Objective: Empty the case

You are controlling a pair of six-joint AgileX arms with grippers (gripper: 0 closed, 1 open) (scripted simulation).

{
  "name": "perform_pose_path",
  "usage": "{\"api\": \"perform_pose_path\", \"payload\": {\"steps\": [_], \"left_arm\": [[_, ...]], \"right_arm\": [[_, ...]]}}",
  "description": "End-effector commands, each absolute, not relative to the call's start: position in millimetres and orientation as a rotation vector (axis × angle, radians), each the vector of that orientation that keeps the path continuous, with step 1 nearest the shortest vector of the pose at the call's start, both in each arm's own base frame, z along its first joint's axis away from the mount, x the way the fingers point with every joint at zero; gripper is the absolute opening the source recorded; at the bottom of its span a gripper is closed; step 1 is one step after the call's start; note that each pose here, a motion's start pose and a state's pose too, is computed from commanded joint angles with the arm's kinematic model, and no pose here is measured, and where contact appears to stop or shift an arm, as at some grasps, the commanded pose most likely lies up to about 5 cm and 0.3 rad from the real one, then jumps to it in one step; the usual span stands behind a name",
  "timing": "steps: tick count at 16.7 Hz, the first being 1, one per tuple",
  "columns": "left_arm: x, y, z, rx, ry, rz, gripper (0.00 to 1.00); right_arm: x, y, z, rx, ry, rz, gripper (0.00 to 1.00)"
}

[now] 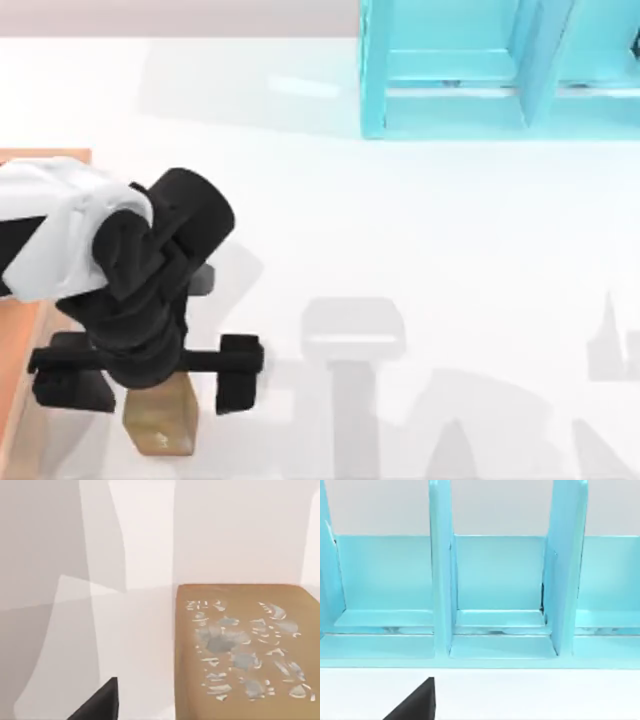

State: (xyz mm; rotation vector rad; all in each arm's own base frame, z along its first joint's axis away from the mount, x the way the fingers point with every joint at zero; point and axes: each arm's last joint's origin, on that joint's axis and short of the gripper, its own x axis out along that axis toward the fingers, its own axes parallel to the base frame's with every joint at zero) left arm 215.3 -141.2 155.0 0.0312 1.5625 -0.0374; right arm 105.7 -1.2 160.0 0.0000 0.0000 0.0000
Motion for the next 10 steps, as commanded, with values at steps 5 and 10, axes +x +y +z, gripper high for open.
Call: {"api": "perform_pose_path", "payload": {"steps": [5, 10], "left_arm": [[213.3, -139.1, 204.2, 0.037, 1.579, -0.027, 1.00], [212.4, -137.8, 217.0, 0.029, 1.568, -0.030, 1.00]], "right_arm": [[105.7, -1.2, 160.0, 0.000, 0.000, 0.000, 1.00], [105.7, -1.2, 160.0, 0.000, 0.000, 0.000, 1.00]]}}
